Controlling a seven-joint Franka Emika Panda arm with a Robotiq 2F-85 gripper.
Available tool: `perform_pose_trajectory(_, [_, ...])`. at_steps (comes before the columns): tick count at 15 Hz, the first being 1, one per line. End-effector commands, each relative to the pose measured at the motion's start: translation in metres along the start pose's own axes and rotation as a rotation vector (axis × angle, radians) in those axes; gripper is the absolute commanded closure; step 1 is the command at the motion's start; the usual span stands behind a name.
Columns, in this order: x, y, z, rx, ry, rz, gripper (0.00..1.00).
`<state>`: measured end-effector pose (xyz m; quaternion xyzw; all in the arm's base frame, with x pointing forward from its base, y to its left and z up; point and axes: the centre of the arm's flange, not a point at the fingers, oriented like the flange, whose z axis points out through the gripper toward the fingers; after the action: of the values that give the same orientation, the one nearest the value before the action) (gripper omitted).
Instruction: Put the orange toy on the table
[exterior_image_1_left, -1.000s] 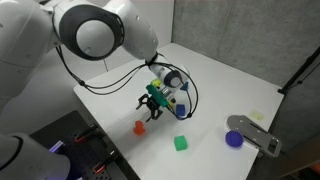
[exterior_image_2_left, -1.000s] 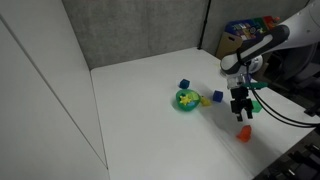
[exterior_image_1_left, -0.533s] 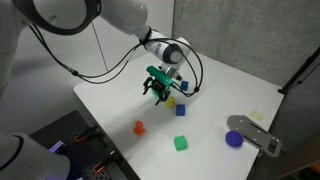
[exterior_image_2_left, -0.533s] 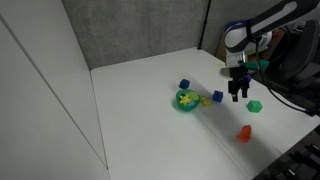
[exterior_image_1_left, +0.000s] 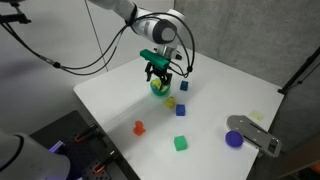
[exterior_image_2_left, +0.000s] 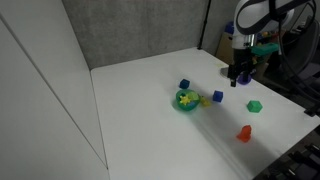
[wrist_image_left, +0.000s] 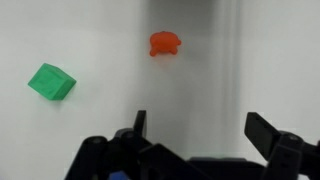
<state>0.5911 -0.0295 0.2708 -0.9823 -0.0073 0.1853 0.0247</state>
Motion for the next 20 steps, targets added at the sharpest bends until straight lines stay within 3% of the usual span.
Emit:
perform_pose_trajectory(1, [-0.045,-0.006,-0.033,-0.047,0.106,0.084,0.0])
perform_pose_trajectory(8, [-0.137,-0.014,-0.077,-0.098,0.235,0.143,0.0])
perform_pose_trajectory(13, [-0.195,-0.018,-0.078,-0.056,0.291,0.133,0.0])
perform_pose_trajectory(20, [-0.231,-0.02,-0.068,-0.055,0.339,0.133,0.0])
